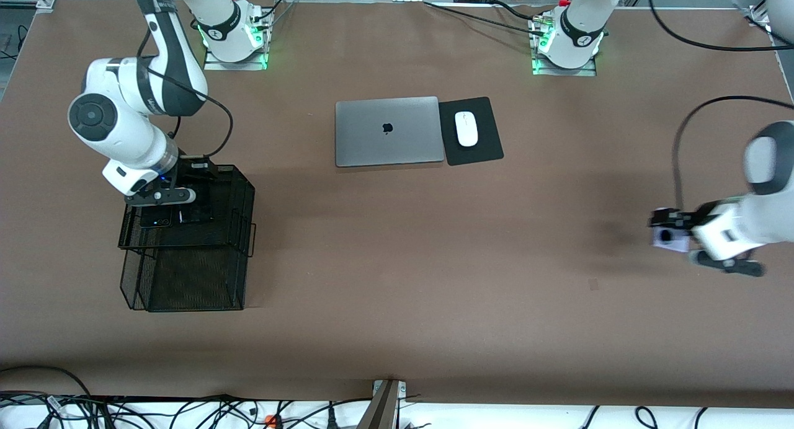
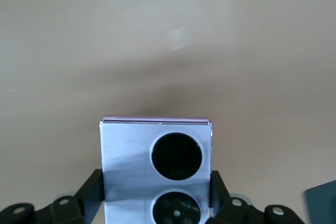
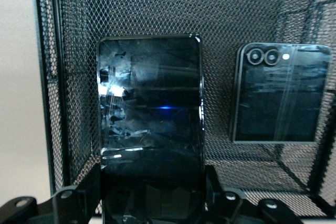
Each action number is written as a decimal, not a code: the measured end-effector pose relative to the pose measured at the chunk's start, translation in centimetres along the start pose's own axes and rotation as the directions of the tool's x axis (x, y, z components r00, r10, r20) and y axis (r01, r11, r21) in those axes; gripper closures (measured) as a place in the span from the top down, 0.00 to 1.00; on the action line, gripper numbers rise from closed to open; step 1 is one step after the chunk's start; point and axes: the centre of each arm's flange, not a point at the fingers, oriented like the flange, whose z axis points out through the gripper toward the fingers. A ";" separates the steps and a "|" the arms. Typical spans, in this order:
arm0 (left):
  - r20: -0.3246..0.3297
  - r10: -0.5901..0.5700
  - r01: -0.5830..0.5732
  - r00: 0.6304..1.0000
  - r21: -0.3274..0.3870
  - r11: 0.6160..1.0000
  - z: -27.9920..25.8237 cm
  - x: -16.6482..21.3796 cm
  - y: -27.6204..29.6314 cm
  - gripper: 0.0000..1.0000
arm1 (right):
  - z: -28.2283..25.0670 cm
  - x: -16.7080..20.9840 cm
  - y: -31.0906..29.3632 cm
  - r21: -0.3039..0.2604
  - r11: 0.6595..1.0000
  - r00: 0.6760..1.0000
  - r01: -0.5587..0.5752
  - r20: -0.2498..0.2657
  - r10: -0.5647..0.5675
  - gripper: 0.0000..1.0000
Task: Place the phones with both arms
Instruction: 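Release the slab in the basket while the left gripper sets down the white phone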
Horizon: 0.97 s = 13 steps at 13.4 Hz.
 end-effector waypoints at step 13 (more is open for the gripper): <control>-0.112 -0.233 0.228 0.966 -0.057 0.972 16.7 2.1 40.5 0.83 | -9.0 3.3 -0.8 0.069 0.997 0.997 -0.039 0.076 0.034 1.00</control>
